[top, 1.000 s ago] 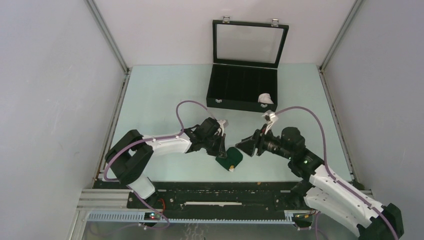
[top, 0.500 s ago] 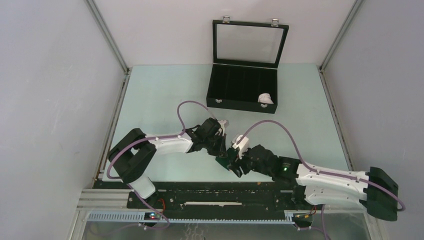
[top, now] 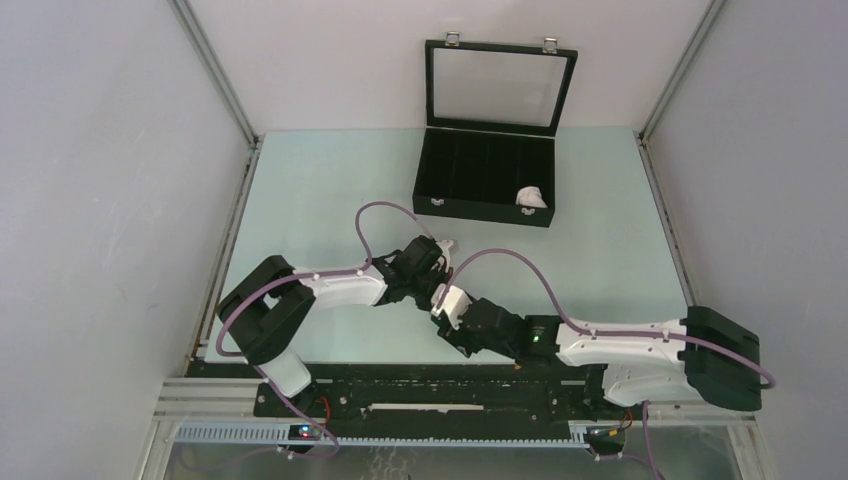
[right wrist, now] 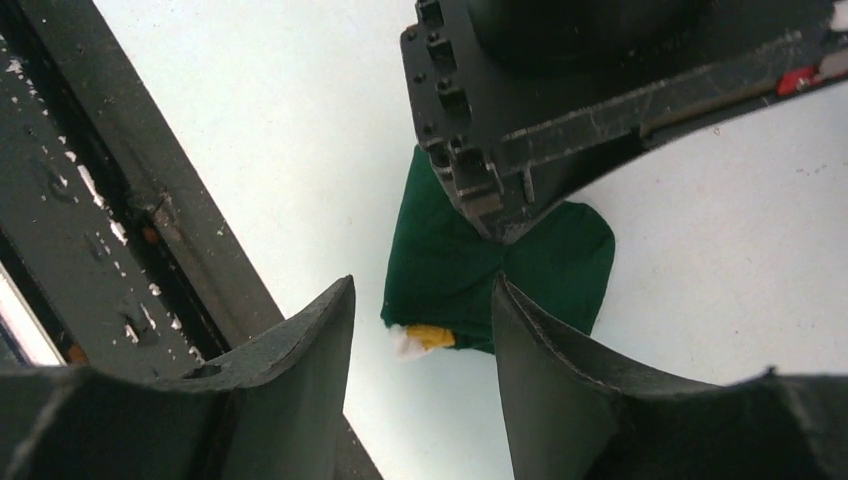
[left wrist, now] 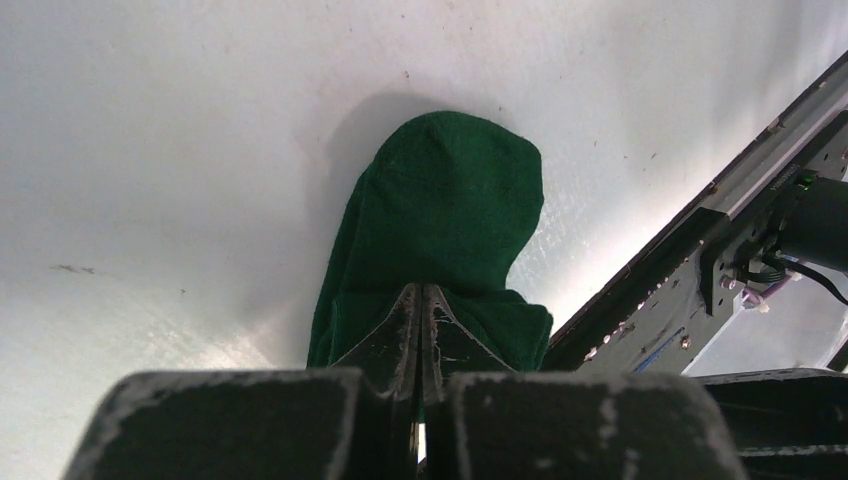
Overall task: Roll the socks
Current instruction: Roll a pair of socks at the center of the board.
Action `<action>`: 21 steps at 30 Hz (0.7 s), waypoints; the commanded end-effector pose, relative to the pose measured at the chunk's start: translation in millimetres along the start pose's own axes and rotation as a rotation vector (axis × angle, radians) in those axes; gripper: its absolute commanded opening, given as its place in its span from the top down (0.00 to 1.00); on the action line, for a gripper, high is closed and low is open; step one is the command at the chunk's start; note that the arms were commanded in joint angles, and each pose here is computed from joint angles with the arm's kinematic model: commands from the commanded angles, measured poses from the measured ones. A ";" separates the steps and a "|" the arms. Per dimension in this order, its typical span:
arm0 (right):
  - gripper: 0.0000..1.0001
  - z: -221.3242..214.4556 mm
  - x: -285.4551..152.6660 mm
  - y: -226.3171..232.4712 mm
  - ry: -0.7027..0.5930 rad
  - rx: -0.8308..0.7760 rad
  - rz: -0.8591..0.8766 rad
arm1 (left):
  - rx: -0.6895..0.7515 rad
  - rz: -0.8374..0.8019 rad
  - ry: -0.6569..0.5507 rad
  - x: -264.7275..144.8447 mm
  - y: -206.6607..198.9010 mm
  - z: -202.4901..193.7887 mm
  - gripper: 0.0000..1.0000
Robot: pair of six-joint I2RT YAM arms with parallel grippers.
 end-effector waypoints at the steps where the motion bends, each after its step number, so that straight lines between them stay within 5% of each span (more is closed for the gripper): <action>1: 0.41 22.7 9.4 -2.2 -0.049 -0.032 -0.035 | -0.001 0.117 0.100 3.9 25.8 -26.9 1.00; 17: 0.47 -23.0 36.0 1.8 0.159 -0.063 -0.103 | -0.002 0.122 0.103 4.7 27.5 -28.4 1.00; 21: 0.60 -37.7 38.8 0.1 0.238 -0.086 -0.135 | -0.005 0.125 0.101 4.3 27.9 -28.4 1.00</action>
Point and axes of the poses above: each gripper's point midway between its finger pads, its own x axis out along the fingers, its own y axis along the line the jaws close on, z = x × y, the point moved 2 cm from there along -x, back along the fingers, and after that the axes turned 3 degrees about -x, right-handed, at the moved point
